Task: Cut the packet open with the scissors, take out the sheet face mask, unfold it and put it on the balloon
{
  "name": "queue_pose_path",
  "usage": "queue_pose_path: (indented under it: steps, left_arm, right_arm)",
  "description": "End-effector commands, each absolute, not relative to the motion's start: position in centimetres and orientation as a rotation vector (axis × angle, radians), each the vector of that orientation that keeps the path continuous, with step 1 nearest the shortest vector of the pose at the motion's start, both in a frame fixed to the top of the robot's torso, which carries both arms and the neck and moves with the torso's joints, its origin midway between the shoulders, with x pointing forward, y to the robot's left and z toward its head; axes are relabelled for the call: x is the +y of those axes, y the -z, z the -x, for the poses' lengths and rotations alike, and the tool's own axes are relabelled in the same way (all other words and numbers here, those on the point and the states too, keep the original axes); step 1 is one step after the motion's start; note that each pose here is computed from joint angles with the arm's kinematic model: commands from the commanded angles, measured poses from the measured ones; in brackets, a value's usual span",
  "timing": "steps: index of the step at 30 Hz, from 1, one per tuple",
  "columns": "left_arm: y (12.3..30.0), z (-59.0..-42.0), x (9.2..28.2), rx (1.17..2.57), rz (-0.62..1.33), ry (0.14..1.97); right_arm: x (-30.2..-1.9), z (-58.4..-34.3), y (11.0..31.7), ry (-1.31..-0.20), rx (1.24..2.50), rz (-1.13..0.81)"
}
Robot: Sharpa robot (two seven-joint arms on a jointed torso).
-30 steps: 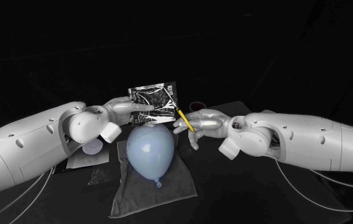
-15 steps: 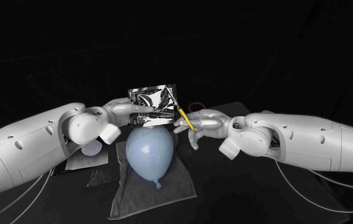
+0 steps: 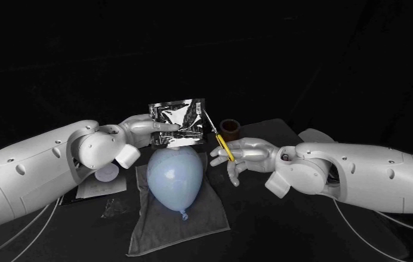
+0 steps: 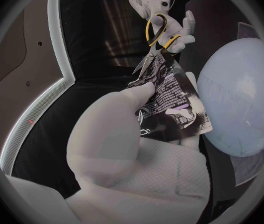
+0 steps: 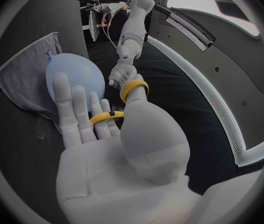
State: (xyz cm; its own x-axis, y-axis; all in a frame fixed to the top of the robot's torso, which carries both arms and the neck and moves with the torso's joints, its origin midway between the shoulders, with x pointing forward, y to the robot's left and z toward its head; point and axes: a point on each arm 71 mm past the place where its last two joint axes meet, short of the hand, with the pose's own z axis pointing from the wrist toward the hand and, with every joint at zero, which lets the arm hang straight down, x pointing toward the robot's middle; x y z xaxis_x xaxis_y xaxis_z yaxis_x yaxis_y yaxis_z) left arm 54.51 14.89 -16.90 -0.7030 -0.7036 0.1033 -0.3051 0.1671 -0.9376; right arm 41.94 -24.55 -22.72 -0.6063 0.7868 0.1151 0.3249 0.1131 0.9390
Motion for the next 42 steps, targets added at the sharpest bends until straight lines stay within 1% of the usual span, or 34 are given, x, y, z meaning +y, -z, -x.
queue_pose_path:
  steps: [1, 9, 22, 32, 42]
  left_arm:
    - [16.7, -54.4, 14.7, 2.092, 0.943, 1.578]
    - [16.7, -54.4, 14.7, 2.093, 0.942, 1.578]
    - [16.7, -54.4, 14.7, 2.097, 0.939, 1.579]
    - [16.7, -54.3, 14.6, 2.105, 0.931, 1.583]
    - [16.7, -54.2, 14.4, 2.119, 0.915, 1.588]
  right_arm:
    - [-24.2, -41.4, 23.0, -1.526, 1.997, -1.081]
    - [-23.6, -40.7, 23.8, -1.539, 2.031, -1.091]
    - [-23.5, -40.4, 23.8, -1.545, 2.039, -1.08]
    - [-23.5, -41.2, 23.1, -1.57, 2.014, -1.079]
    - [-22.9, -42.7, 22.1, -1.591, 1.995, -1.052]
